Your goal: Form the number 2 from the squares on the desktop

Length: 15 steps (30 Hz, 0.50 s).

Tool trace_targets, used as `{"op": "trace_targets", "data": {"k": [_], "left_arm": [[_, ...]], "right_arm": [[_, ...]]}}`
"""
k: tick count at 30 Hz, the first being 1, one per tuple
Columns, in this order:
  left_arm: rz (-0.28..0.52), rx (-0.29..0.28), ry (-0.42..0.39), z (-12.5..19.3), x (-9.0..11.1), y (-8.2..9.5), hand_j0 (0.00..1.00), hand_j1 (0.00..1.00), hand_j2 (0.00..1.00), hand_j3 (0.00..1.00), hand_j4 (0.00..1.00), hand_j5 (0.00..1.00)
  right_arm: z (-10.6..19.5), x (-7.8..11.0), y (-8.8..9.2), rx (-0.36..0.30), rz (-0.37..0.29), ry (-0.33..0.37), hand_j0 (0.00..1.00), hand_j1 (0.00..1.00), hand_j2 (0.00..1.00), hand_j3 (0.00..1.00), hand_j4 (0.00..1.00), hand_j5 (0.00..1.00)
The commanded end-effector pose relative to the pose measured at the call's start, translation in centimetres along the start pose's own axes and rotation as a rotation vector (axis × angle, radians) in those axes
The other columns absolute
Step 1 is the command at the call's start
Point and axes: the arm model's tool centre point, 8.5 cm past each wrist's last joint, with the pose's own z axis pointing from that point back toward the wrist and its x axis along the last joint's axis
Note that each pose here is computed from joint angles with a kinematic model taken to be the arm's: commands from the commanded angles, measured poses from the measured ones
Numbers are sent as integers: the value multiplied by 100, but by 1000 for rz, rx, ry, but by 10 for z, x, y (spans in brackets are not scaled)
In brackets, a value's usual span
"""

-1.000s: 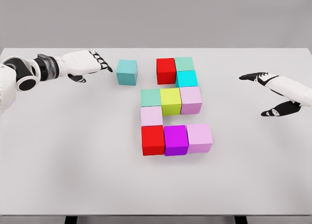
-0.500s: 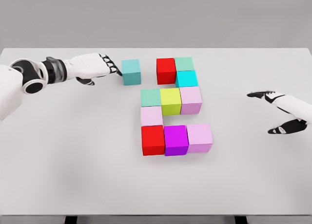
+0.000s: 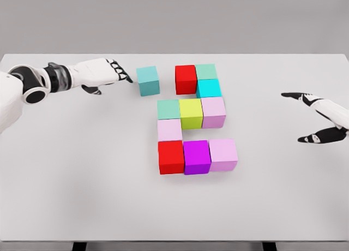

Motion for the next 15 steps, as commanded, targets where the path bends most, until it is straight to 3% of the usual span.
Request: {"op": "trace_targets", "data": {"k": [1, 5, 15], "left_arm": [[12, -4, 8, 0, -2, -3, 90, 90, 90, 90, 90, 90], [9, 1, -5, -6, 3, 0, 90, 90, 90, 90, 90, 90], [9, 10, -36, -20, 15, 10, 90, 90, 90, 90, 90, 90]], "right_arm": [[-3, 2, 1, -27, -37, -18, 100, 100, 100, 100, 100, 100], [-8, 4, 5, -48, -68, -38, 100, 100, 100, 100, 100, 100], [-7, 3, 5, -46, -66, -35, 100, 100, 100, 100, 100, 100]]}}
